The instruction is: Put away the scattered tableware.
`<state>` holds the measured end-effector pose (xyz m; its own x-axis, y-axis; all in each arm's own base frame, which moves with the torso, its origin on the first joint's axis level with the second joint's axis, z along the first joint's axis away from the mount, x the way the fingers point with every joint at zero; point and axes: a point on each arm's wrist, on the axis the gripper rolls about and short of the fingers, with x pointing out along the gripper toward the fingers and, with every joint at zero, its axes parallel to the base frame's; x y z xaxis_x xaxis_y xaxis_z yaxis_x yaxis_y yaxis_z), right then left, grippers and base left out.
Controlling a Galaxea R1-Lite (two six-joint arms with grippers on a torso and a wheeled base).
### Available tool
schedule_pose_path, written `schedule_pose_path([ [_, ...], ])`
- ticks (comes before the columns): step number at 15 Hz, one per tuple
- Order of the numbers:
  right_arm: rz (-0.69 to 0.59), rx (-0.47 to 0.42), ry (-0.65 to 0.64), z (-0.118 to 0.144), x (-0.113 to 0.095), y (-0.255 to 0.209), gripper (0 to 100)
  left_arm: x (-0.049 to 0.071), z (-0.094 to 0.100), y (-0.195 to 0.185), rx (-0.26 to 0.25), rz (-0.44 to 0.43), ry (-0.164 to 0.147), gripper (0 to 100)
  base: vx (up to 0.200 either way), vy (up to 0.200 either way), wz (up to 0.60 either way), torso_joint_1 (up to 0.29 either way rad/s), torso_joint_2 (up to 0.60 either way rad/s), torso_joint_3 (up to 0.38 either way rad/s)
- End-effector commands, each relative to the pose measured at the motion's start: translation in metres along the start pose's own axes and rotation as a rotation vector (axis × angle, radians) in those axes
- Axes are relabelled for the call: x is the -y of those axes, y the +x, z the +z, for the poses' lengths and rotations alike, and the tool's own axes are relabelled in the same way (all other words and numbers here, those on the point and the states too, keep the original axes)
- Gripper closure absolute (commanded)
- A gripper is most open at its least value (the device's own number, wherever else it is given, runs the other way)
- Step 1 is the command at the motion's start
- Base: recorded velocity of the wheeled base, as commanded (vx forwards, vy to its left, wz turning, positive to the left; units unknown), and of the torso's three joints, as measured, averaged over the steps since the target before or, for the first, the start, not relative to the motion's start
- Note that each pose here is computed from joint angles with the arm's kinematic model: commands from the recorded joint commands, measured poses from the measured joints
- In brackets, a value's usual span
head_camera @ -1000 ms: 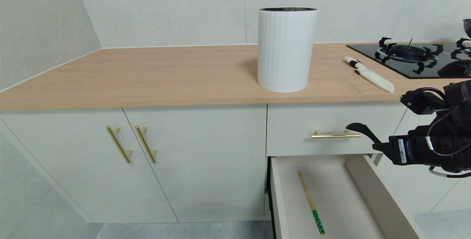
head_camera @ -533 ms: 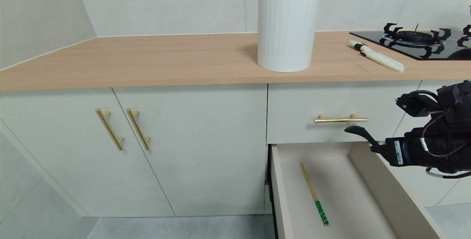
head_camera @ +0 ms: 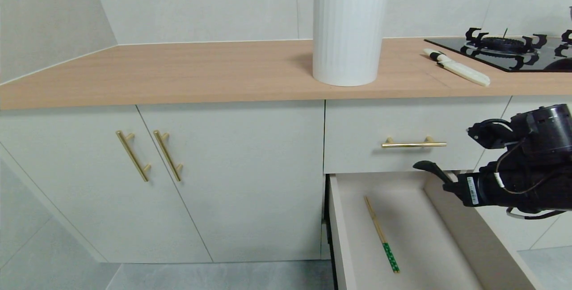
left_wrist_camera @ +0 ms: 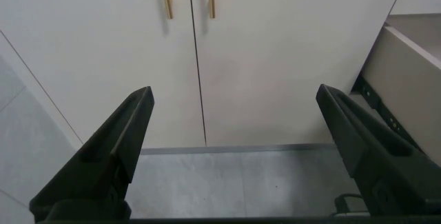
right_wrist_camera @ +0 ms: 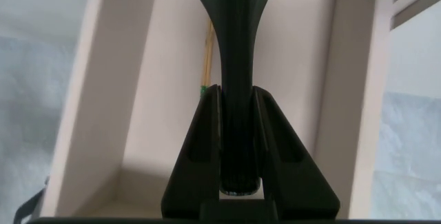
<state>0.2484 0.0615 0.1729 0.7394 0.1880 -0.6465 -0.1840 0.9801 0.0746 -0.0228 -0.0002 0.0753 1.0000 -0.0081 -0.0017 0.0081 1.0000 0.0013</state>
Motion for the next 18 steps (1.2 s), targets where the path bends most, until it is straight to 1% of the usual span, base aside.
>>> schedule_pose_path([
  [1, -0.013, -0.095, 0.002, -0.009, 0.001, 0.037, 100, 0.000, 0.000, 0.000, -0.001, 0.000, 0.000, 0, 0.000, 0.000, 0.00, 0.000, 0.00, 0.000],
  [2, -0.043, -0.122, 0.011, -0.014, 0.002, 0.065, 100, 0.000, 0.000, 0.000, 0.000, 0.000, 0.000, 0, 0.000, 0.000, 0.00, 0.000, 0.00, 0.000],
  [4, -0.073, -0.156, 0.011, -0.026, 0.004, 0.096, 100, 0.000, 0.000, 0.000, -0.001, 0.000, 0.000, 0, 0.000, 0.000, 0.00, 0.000, 0.00, 0.000],
  [6, -0.079, -0.185, 0.026, -0.035, 0.005, 0.116, 100, 0.000, 0.000, 0.000, -0.001, 0.000, 0.000, 0, 0.000, 0.000, 0.00, 0.000, 0.00, 0.000],
  [9, -0.129, -0.242, 0.028, -0.060, 0.007, 0.158, 100, 0.000, 0.000, 0.000, 0.000, 0.000, 0.000, 0, 0.000, 0.000, 0.00, 0.000, 0.00, 0.000],
  [10, -0.130, -0.242, 0.027, -0.061, 0.007, 0.159, 100, 0.000, 0.000, 0.000, -0.001, 0.000, 0.000, 0, 0.000, 0.000, 0.00, 0.000, 0.00, 0.000],
  [11, -0.148, -0.269, 0.021, -0.074, 0.007, 0.176, 100, 0.000, 0.000, 0.000, -0.001, 0.000, 0.000, 0, 0.000, 0.000, 0.00, 0.000, 0.00, 0.000],
  [14, -0.142, -0.317, -0.004, -0.089, -0.001, 0.187, 100, 0.000, 0.000, 0.000, -0.001, 0.000, 0.000, 0, 0.000, 0.000, 0.00, 0.000, 0.00, 0.000],
  [18, -0.153, -0.353, -0.015, -0.100, -0.003, 0.196, 100, 0.000, 0.000, 0.000, -0.001, 0.000, 0.000, 0, 0.000, 0.000, 0.00, 0.000, 0.00, 0.000],
])
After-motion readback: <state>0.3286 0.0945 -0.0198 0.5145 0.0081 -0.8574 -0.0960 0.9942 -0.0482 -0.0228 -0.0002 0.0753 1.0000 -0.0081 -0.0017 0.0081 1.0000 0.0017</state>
